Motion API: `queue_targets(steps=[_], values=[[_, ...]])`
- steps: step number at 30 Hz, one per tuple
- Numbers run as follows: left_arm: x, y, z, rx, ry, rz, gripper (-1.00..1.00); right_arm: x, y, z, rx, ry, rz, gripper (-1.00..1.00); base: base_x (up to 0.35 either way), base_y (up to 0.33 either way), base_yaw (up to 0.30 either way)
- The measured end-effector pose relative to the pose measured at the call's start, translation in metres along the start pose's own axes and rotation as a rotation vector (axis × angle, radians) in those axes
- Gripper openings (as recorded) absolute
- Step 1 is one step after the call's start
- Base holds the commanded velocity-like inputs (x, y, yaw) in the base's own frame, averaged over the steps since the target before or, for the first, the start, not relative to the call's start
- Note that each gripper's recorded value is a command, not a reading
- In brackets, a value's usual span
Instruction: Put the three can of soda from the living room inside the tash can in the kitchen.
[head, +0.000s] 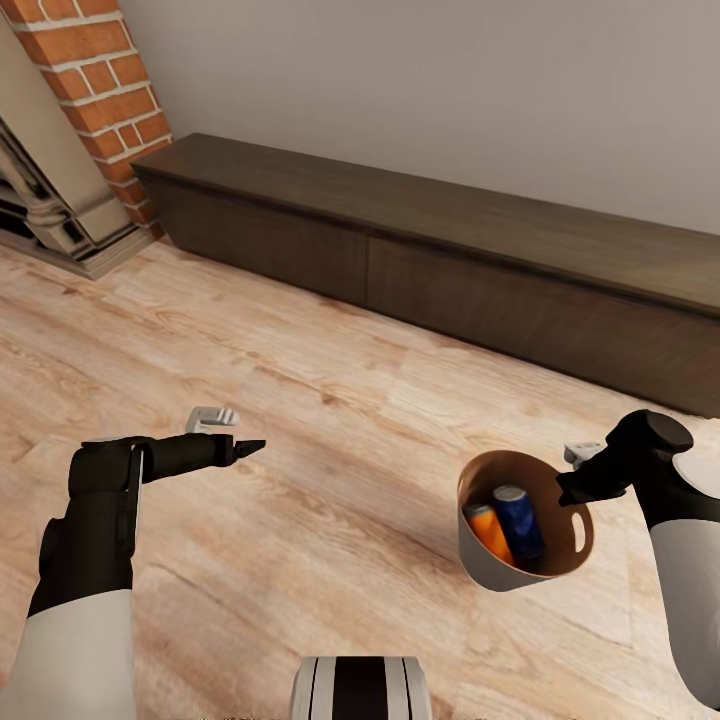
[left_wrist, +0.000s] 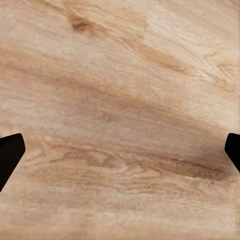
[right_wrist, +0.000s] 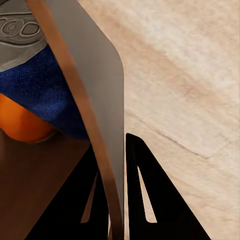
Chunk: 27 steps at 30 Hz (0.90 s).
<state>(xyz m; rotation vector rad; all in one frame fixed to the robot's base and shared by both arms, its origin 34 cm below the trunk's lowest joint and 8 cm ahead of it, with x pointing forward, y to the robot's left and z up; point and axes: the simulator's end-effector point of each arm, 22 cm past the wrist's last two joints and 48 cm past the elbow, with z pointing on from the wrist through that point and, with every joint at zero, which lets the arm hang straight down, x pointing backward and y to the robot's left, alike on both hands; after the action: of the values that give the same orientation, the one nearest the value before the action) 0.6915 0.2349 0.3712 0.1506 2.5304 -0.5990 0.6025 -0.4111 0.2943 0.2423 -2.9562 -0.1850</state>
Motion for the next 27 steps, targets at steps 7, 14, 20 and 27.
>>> queue_targets(steps=[7, 14, 20, 27], values=[[0.005, 0.003, 0.005, 0.0, 0.011, -0.005, 1.0, 0.001, -0.001, 0.007, -0.002, 0.012, 0.001, -1.0, 0.0, 0.0, 0.0], [0.019, 0.008, 0.018, 0.001, 0.037, -0.019, 1.0, 0.005, -0.002, 0.023, -0.007, 0.04, 0.004, -1.0, 0.0, 0.0, 0.0], [0.021, 0.007, 0.02, 0.004, 0.04, -0.022, 1.0, 0.006, -0.002, 0.025, -0.007, 0.044, 0.004, -1.0, 0.0, 0.0, 0.0], [0.031, 0.01, 0.028, 0.005, 0.058, -0.031, 1.0, 0.008, -0.002, 0.037, -0.013, 0.063, 0.006, -1.0, 0.0, 0.0, 0.0]])
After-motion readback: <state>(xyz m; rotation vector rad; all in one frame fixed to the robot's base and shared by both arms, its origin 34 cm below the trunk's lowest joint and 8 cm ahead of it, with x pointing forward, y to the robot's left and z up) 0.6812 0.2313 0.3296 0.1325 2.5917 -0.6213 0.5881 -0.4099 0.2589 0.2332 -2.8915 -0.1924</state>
